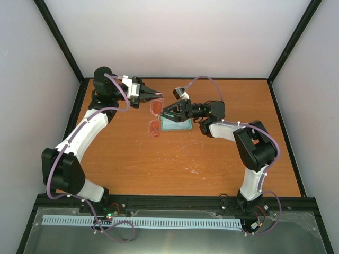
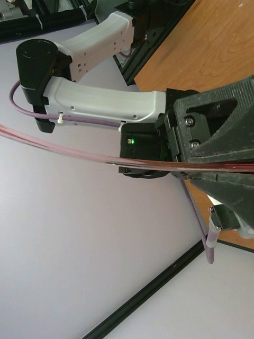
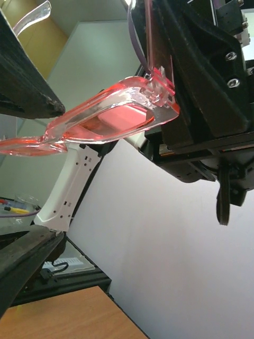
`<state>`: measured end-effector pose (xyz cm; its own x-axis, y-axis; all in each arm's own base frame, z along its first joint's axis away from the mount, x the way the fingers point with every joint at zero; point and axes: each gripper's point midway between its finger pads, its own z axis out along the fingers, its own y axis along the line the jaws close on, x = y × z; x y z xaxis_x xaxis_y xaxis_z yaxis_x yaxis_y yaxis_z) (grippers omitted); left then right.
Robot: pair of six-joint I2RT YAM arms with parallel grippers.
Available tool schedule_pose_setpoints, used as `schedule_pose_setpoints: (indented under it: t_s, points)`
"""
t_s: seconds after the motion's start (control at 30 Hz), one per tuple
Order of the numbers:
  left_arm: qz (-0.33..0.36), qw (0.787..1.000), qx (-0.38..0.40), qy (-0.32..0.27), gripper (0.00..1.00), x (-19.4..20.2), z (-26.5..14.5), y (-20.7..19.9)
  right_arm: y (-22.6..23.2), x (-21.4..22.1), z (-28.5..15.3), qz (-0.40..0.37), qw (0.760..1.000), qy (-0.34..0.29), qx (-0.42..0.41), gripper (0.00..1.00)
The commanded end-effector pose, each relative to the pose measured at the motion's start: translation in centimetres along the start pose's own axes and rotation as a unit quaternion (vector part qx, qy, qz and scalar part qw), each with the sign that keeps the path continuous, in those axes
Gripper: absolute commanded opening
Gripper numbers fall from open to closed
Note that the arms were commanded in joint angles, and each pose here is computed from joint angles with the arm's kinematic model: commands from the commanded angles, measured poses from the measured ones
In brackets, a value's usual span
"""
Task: Organize the sunglasses
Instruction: Fold the sunglasses.
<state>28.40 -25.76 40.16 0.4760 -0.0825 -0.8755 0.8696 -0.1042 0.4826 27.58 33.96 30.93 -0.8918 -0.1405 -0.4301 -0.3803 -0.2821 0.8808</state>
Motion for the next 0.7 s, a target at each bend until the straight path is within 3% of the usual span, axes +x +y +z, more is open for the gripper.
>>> schedule_pose_setpoints:
  t_s: [0.0,0.47,0.67]
  points:
    - [0.007,1.0,0.009,-0.01,0.05,-0.5,0.4,0.1,3.6,0.9,0.7,-0.071,0.997,0.017,-0.038,0.54]
    - [0.004,1.0,-0.003,-0.007,0.07,1.1,0.6,1.4,4.4,1.9,2.1,-0.067,0.996,0.032,-0.051,0.52]
    - [0.003,1.0,-0.009,-0.008,0.07,1.6,0.7,1.8,4.3,2.0,2.2,-0.062,0.996,0.034,-0.052,0.42]
